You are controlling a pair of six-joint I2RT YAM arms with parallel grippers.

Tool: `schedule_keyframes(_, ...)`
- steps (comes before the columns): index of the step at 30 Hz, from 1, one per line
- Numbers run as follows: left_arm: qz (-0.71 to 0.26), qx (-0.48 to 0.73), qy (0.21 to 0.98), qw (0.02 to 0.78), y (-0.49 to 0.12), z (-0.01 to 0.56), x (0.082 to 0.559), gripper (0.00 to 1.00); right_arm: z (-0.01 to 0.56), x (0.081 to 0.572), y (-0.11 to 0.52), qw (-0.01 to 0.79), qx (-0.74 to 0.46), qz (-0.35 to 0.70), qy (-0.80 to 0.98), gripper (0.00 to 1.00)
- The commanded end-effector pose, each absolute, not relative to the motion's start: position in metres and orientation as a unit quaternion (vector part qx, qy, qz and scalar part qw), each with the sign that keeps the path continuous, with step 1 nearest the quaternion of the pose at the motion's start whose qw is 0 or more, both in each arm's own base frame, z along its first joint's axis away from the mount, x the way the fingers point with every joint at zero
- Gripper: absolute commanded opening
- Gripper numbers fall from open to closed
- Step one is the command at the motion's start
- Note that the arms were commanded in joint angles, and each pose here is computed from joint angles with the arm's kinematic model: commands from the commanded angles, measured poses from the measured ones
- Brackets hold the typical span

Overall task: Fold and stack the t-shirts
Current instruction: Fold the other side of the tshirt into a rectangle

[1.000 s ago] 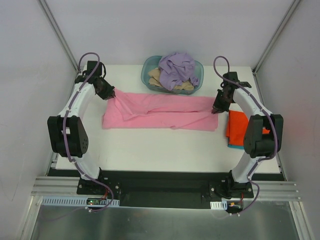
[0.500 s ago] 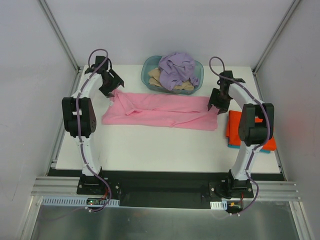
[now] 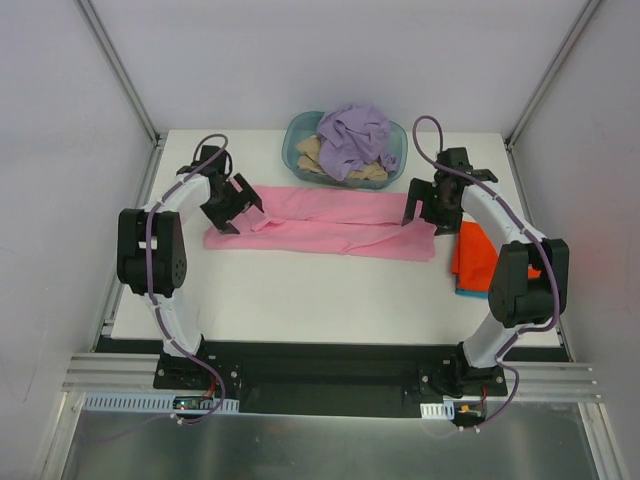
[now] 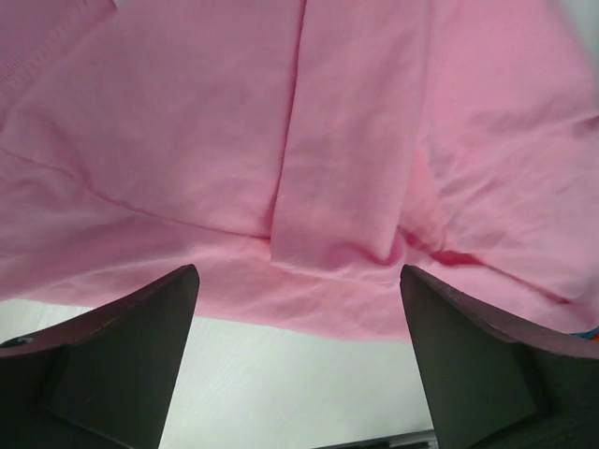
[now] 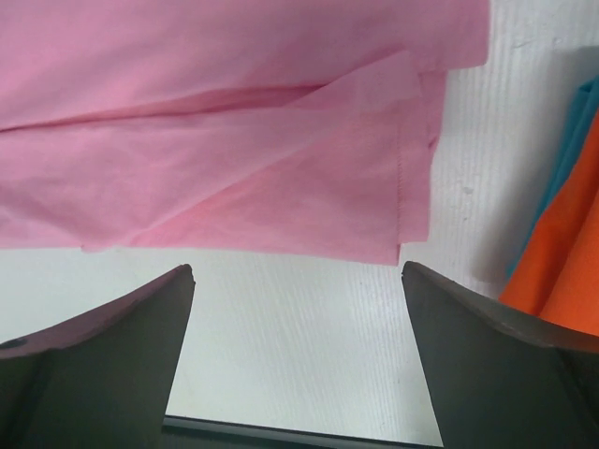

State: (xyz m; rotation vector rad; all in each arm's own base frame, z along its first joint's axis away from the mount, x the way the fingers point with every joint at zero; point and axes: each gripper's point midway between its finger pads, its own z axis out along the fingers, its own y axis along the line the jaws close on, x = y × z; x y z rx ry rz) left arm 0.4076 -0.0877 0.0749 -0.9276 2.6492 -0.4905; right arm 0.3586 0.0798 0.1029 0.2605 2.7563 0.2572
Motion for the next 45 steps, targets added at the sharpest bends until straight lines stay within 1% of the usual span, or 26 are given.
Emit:
schedule_keyframes(1,-0.199,-0.321,0.915,0.138,-0.103,0.076,0.398,0.73,0.109,0.348,0.092,0.187,0.066,0.110,0.974,0.97)
schedule_keyframes(3,-0.199,-0.328,0.914,0.132,-0.104,0.070,0.398,0.55,0.107,0.345,0.093,0.184,0.064,0.110,0.975,0.97)
schedule_keyframes(4,-0.199,-0.327,0.915,0.129,-0.105,0.068,0.398,0.48,0.105,0.342,0.092,0.180,0.064,0.109,0.976,0.97)
schedule_keyframes(5,-0.197,-0.329,0.915,0.125,-0.105,0.065,0.398,0.35,0.104,0.341,0.092,0.179,0.063,0.107,0.976,0.97)
schedule_keyframes(7,-0.193,-0.331,0.916,0.121,-0.104,0.060,0.397,0.28,0.103,0.339,0.089,0.178,0.064,0.100,0.977,0.97)
schedule_keyframes(10,-0.187,-0.333,0.917,0.111,-0.103,0.052,0.394,0.26,0.102,0.338,0.086,0.177,0.063,0.094,0.978,0.97)
schedule_keyframes(14,-0.173,-0.335,0.921,0.099,-0.100,0.039,0.388,0.26,0.103,0.337,0.085,0.180,0.060,0.090,0.978,0.97)
schedule_keyframes(21,-0.174,-0.337,0.921,0.086,-0.104,0.029,0.392,0.25,0.103,0.337,0.086,0.180,0.060,0.092,0.978,0.97)
schedule_keyframes(24,-0.175,-0.333,0.922,0.091,-0.105,0.031,0.394,0.27,0.102,0.337,0.084,0.180,0.061,0.089,0.978,0.97)
schedule_keyframes(25,-0.176,-0.331,0.923,0.091,-0.106,0.032,0.395,0.28,0.102,0.336,0.084,0.179,0.062,0.089,0.978,0.97)
schedule_keyframes(26,-0.177,-0.329,0.923,0.091,-0.107,0.032,0.395,0.27,0.102,0.336,0.084,0.178,0.062,0.089,0.978,0.97)
schedule_keyframes(28,-0.179,-0.327,0.924,0.090,-0.108,0.032,0.396,0.19,0.102,0.337,0.084,0.179,0.063,0.089,0.978,0.97)
schedule_keyframes(29,-0.181,-0.325,0.924,0.087,-0.109,0.031,0.395,0.00,0.103,0.337,0.084,0.179,0.063,0.089,0.978,0.97)
schedule_keyframes(32,-0.195,-0.314,0.925,0.091,-0.114,0.036,0.399,0.00,0.104,0.337,0.084,0.181,0.063,0.087,0.978,0.97)
schedule_keyframes(38,-0.202,-0.303,0.922,0.134,-0.113,0.062,0.413,0.00,0.107,0.337,0.082,0.186,0.065,0.084,0.977,0.97)
schedule_keyframes(45,-0.220,-0.284,0.921,0.154,-0.121,0.075,0.430,0.00,0.111,0.338,0.081,0.190,0.067,0.082,0.976,0.97)
